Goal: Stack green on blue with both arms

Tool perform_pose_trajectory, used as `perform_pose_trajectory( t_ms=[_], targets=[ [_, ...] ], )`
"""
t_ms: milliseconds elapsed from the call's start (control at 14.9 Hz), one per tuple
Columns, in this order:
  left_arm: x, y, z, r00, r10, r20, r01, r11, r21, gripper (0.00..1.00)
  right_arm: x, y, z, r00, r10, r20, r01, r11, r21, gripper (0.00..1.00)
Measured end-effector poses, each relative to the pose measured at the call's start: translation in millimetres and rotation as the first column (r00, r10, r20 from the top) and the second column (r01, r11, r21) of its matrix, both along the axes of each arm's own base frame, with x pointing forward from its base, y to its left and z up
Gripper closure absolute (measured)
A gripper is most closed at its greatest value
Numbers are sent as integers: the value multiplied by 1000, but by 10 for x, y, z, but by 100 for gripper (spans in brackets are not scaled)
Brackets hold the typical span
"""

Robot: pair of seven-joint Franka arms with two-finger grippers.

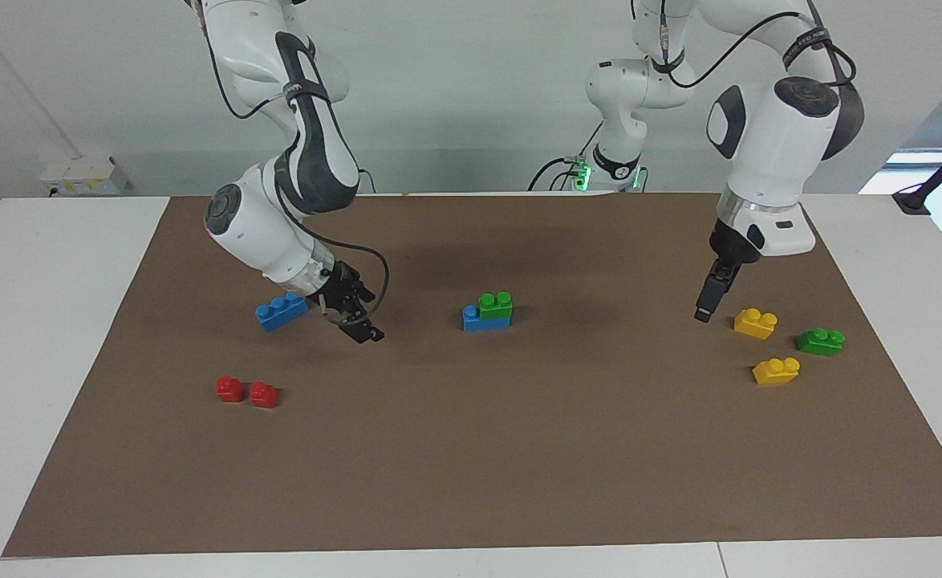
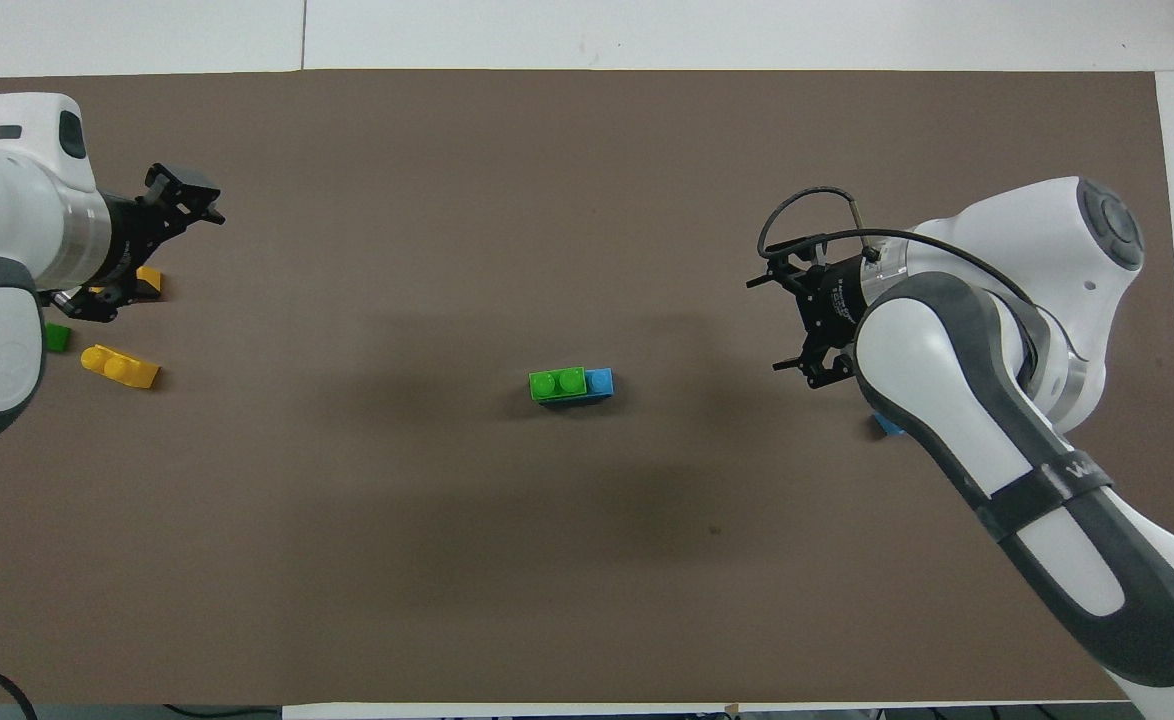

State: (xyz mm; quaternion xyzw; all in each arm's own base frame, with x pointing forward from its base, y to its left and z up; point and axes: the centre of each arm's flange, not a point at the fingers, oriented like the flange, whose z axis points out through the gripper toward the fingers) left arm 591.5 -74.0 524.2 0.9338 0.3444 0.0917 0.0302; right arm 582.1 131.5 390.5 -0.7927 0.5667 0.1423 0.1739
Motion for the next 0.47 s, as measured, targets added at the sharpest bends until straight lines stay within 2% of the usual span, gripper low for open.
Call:
perform_pose_trajectory(
  t_ms=[201,469],
  targets=[
    [3,182,197,975,-219,-37,221,974,45,0,46,-139,422,997,67,30,-67,998,-20,0],
    [-53,284,375,898,-431,-86,437,896,71,0,41,-339,891,974,206,93,-197,976,-92,2]
  ],
)
